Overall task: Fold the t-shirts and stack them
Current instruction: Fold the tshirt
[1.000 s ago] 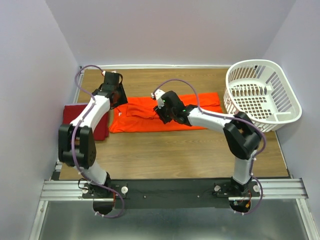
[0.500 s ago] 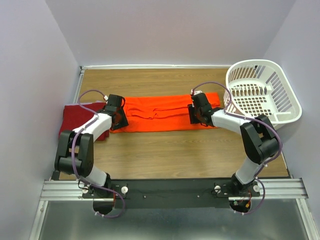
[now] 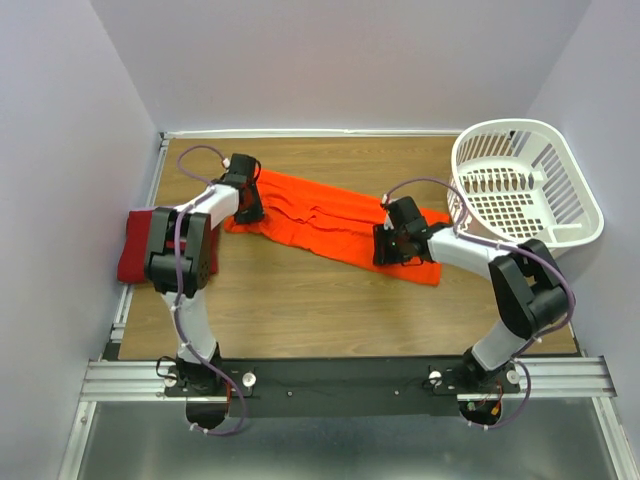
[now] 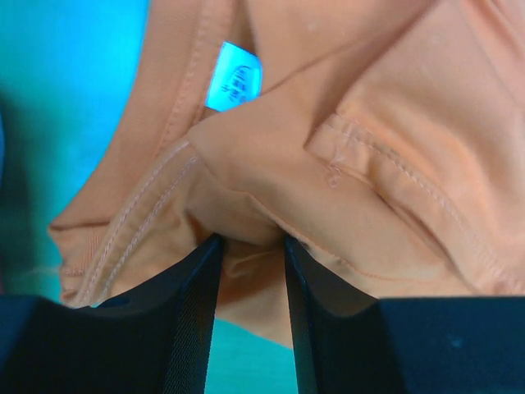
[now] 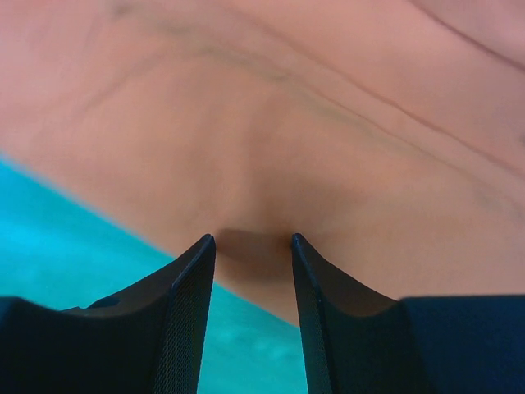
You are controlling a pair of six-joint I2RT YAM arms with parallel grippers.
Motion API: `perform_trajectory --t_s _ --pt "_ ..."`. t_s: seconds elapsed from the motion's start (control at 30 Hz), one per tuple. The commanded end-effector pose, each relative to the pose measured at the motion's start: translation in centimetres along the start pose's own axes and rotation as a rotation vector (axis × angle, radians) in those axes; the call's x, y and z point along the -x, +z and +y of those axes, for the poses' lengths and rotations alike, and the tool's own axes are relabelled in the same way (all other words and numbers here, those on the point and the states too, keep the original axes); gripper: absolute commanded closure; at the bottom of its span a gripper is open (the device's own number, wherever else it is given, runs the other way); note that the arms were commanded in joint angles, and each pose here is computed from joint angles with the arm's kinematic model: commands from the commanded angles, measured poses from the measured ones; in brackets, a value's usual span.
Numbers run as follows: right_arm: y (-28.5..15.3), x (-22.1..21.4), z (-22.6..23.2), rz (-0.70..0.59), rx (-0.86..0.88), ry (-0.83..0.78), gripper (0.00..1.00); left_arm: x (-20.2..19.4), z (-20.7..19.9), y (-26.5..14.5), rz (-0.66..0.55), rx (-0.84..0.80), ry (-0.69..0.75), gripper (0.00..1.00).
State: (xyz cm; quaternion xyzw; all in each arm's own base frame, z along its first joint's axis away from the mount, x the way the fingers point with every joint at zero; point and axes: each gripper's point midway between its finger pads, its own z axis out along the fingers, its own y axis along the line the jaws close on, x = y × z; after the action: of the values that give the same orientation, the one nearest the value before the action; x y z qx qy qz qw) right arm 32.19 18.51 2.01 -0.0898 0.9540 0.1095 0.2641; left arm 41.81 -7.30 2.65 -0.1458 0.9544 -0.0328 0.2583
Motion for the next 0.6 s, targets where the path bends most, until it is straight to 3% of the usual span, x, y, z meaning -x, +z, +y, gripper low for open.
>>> perform_trajectory --t_s 0.0,0.03,0.07,0.23,0.37,0.4,0.57 --pt "-3.4 -11.9 4.5 0.41 0.195 0.056 0.5 2.1 -0.2 2.5 0.029 0.04 0.073 0.56" --pt "-4.1 -12.9 5.3 0.435 0.212 0.053 0.49 1.5 -0.1 3.7 0.072 0.053 0.099 0.56" --pt "-5.0 -14.5 7.5 0.477 0.257 0.029 0.49 3.9 -1.4 3.6 0.028 0.025 0.109 0.56" --pt "-6.9 -17.0 13.5 0.514 0.348 -0.076 0.48 6.7 -5.6 5.1 -0.012 -0.03 0.201 0.58" --pt "-7.8 -12.8 16.3 0.378 0.404 -0.148 0.48 9.6 -8.4 3.4 -0.121 -0.044 0.269 0.52" --pt "-8.1 -10.2 17.1 0.293 0.396 -0.17 0.48 10.6 -8.5 2.7 -0.161 -0.048 0.261 0.51" --pt "-7.9 -1.2 16.9 0.088 0.402 -0.219 0.48 16.2 -8.0 -7.2 -0.429 -0.041 0.186 0.32"
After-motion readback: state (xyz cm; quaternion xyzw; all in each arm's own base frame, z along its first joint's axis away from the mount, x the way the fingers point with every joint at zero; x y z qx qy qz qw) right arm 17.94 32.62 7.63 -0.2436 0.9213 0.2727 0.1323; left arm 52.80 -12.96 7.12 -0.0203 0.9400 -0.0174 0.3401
